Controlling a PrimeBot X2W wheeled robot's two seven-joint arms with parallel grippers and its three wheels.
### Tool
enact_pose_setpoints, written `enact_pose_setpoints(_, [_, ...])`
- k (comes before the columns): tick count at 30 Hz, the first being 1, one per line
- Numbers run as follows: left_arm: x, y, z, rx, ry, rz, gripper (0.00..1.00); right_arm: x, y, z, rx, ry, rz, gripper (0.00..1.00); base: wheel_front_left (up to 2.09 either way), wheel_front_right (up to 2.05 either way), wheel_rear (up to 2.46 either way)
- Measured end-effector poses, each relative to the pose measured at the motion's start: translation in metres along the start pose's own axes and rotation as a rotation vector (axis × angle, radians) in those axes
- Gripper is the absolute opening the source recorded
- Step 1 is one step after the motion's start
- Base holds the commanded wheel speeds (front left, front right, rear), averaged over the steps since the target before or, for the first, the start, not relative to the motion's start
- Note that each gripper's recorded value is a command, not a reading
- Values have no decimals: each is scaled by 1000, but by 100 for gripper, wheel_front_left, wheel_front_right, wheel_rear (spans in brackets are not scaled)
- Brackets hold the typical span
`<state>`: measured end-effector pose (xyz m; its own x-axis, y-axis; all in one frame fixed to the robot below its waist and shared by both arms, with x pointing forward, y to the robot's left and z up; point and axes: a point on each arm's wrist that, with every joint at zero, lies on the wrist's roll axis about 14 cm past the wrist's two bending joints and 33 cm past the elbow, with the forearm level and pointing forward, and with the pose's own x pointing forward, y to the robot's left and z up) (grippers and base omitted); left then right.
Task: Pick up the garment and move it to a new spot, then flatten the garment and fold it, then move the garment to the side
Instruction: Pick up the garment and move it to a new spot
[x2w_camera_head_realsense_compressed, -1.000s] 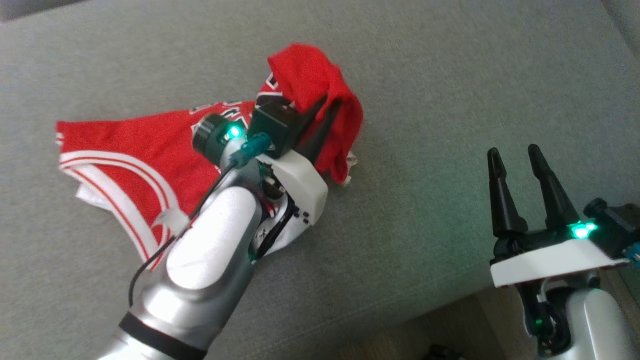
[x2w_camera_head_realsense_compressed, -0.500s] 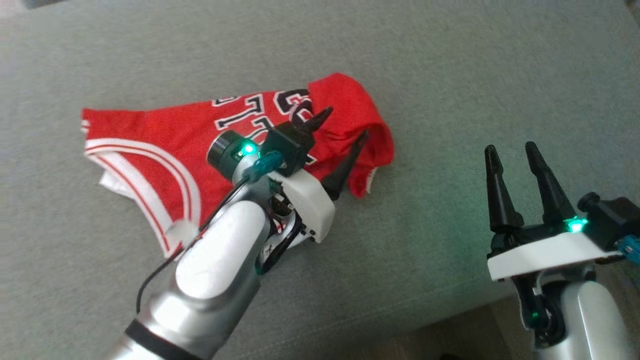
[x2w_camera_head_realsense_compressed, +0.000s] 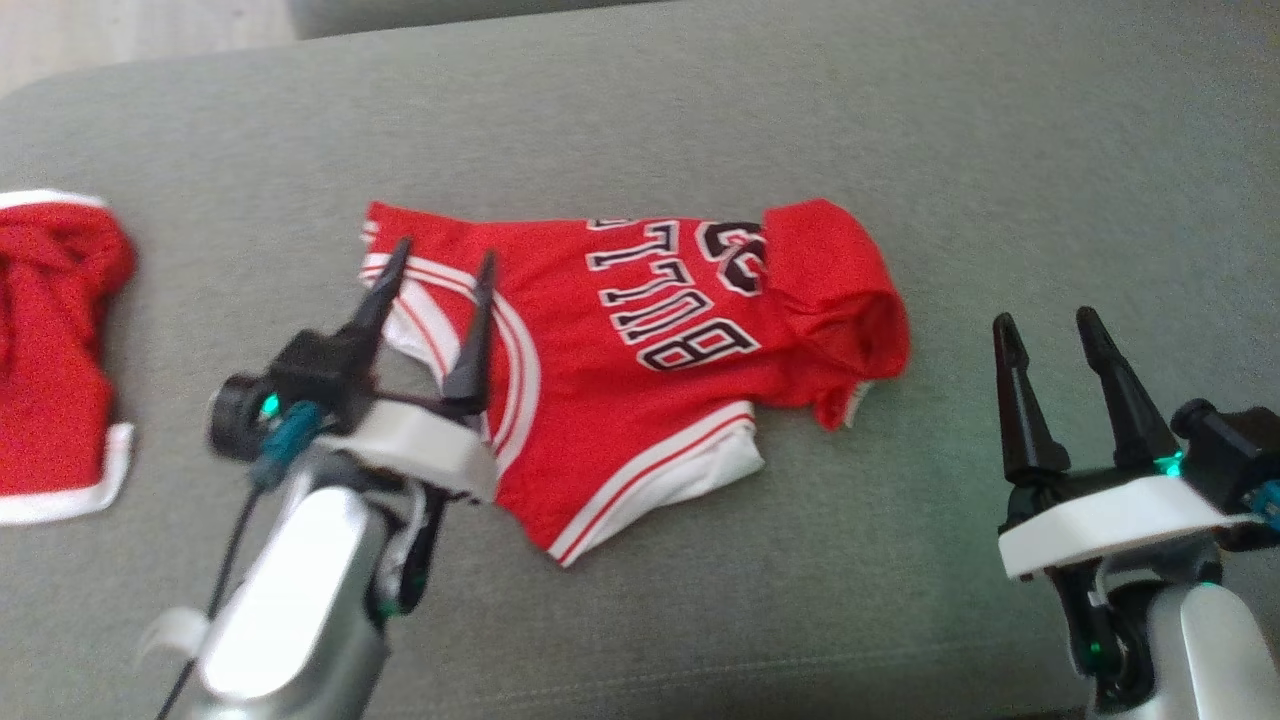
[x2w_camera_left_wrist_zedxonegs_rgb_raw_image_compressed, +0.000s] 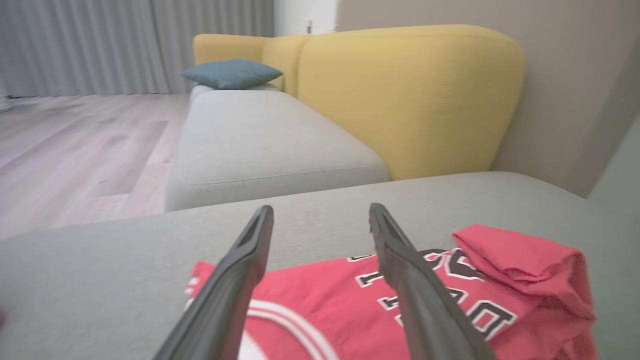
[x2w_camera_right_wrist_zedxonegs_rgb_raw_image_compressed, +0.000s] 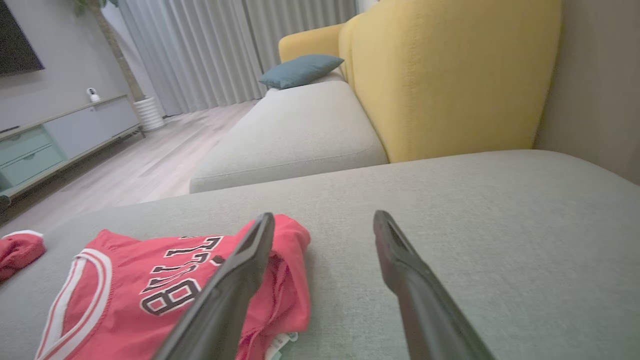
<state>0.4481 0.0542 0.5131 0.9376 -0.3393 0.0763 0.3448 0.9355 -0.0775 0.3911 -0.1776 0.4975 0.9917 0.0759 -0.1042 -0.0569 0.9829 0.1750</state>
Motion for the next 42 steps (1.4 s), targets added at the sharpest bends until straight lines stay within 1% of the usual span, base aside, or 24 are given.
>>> enact_pose_setpoints(4, [-27, 46, 0, 19, 10, 144, 100, 4, 13, 1, -6, 2, 39, 100, 0, 0, 0])
enact_pose_setpoints(7, [-46, 65, 0, 33, 19, 200, 100, 6, 21, 4, -18, -3, 63, 100, 0, 0, 0])
enact_pose_setpoints(9, [-55, 70, 2, 41, 16, 214, 100, 6, 24, 6, -24, -8, 72, 100, 0, 0, 0])
enact_pose_setpoints(21, [-89, 59, 5, 75, 17, 188, 100, -20, 20, -2, -31, 24, 56, 100, 0, 0, 0])
enact_pose_setpoints(28, [-100, 56, 6, 80, 16, 193, 100, -32, 20, -3, -37, 31, 51, 100, 0, 0, 0])
enact_pose_setpoints(42, [-103, 60, 7, 100, 16, 209, 100, -32, 22, -4, -41, 46, 57, 100, 0, 0, 0])
